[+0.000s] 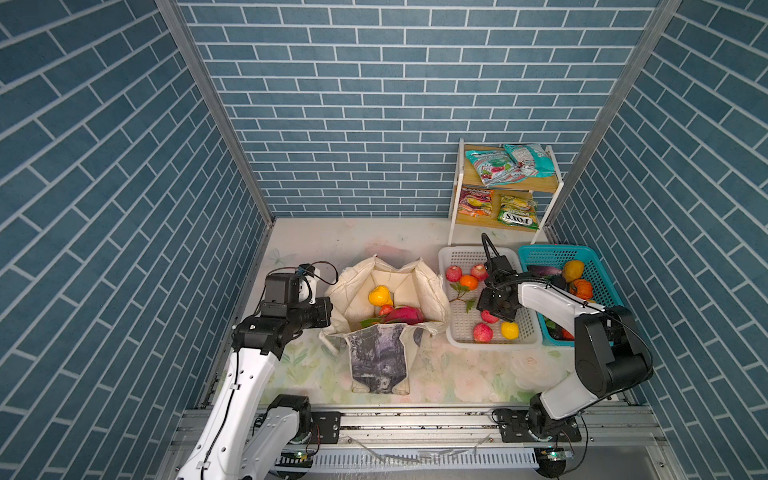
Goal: Place the food into the grocery bag and tie it
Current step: 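Lower the right gripper and grasp a red apple in the white basket, then lift the red apple and carry it into the tote bag with the right gripper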
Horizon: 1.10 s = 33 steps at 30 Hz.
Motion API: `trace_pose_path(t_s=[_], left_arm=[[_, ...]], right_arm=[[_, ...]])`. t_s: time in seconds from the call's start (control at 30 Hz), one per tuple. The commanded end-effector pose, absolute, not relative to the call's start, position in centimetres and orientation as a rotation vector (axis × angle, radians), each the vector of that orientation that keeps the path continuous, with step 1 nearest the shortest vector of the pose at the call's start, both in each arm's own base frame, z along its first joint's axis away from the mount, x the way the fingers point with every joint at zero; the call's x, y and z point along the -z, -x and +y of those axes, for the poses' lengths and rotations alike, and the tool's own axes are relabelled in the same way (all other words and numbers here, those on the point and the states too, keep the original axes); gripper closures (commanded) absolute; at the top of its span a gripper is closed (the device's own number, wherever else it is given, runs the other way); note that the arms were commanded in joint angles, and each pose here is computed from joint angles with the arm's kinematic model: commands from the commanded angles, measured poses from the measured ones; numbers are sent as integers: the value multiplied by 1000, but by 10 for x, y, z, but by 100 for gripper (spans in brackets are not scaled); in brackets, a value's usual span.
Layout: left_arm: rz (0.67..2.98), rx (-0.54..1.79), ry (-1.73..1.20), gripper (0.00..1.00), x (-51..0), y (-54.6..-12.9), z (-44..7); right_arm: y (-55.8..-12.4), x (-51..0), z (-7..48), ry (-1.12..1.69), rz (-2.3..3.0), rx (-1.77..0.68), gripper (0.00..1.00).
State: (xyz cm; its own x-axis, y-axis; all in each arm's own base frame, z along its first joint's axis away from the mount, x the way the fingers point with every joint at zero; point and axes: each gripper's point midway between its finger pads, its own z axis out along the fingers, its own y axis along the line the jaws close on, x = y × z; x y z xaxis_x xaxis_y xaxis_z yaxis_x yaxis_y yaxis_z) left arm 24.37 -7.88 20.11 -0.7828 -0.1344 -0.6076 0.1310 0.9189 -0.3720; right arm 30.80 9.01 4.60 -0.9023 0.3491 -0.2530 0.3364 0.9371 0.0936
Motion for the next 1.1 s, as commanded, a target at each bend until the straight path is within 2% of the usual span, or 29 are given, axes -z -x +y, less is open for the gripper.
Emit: trace_pose_path(t_s=[0.0,0.1,0.3,0.73,0.9,1.07], left_arm=[[2402,519,-3,100,-199,-244,-77],[2402,519,-3,100,-199,-244,-77],[2397,519,-4,100,-200,-244,-77],[2402,524,-3,100,-199,-245,-78],[2401,521,-2,100,-199,-245,-77],[2402,520,-1,100,-199,-245,-77]], right_arm=[[-303,-47,88,-546,2825,-93,41],[-302,-51,90,-548,2818,-124,47],[-301,-73,91,-541,2779,-171,49],[-298,-223,112,-368,2461,-452,54],[-289,-285,146,-192,2332,-560,54],[-275,-317,208,74,2279,-645,54]])
